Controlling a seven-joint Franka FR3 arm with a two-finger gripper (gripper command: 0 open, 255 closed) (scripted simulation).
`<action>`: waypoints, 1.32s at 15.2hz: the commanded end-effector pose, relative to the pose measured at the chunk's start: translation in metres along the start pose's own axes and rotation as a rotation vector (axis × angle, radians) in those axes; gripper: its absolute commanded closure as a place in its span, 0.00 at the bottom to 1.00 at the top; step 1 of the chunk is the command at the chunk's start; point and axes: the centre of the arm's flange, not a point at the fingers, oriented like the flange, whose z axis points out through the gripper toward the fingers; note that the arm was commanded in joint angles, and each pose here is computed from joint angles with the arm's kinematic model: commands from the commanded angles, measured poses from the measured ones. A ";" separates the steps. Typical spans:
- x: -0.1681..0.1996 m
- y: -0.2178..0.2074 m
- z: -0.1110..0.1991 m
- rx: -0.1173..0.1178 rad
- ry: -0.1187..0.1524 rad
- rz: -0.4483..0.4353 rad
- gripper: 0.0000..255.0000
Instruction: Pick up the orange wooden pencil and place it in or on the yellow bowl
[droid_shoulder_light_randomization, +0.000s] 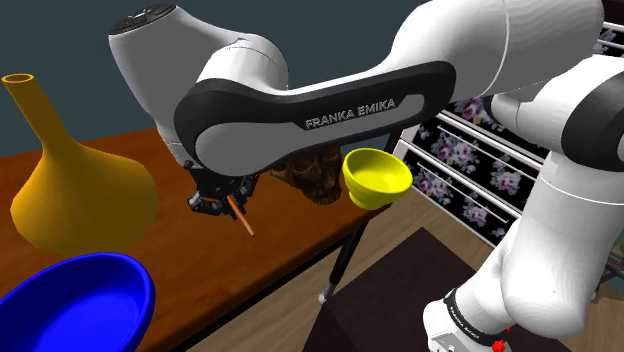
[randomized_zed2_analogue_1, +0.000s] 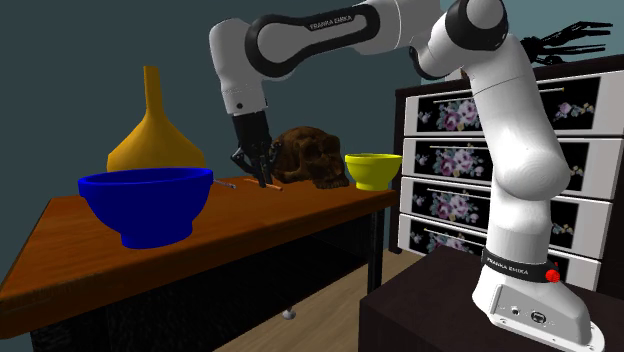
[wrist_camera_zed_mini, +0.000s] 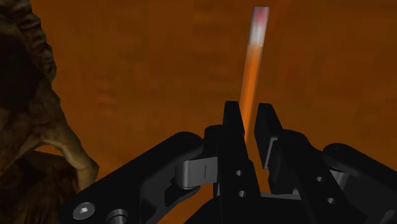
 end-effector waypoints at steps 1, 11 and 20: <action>-0.001 0.003 -0.010 0.000 0.000 0.000 1.00; -0.002 0.015 -0.061 0.000 0.000 0.000 1.00; -0.002 0.026 -0.107 0.000 0.000 0.000 1.00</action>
